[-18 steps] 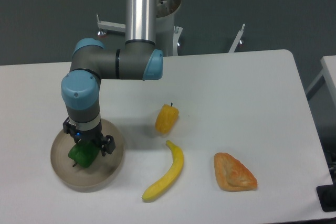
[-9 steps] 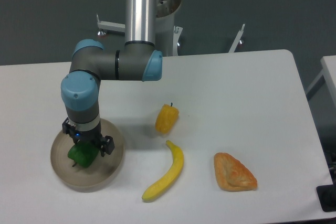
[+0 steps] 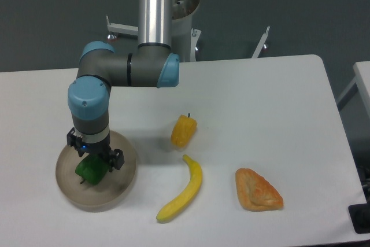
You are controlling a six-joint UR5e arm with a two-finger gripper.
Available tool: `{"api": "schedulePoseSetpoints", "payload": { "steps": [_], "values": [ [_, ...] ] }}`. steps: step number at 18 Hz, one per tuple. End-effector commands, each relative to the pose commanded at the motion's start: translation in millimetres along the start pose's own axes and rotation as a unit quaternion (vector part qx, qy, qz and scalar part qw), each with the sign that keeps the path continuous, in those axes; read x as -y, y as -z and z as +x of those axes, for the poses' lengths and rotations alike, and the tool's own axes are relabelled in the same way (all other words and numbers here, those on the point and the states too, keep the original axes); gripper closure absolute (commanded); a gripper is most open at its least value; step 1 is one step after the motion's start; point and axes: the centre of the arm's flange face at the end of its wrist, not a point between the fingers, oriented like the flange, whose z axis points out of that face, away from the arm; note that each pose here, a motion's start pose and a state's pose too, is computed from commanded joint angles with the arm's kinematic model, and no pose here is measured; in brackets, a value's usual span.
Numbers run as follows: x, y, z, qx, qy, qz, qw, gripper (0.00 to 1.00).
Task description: Pick up the green pepper from the plate
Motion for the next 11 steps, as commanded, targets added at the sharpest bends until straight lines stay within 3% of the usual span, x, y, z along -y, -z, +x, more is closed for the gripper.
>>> {"api": "schedulePoseSetpoints", "payload": {
  "steps": [11],
  "values": [
    [0.6, -9.2, -0.5, -0.002, 0.001, -0.005, 1.0, 0.0]
  ]
}}
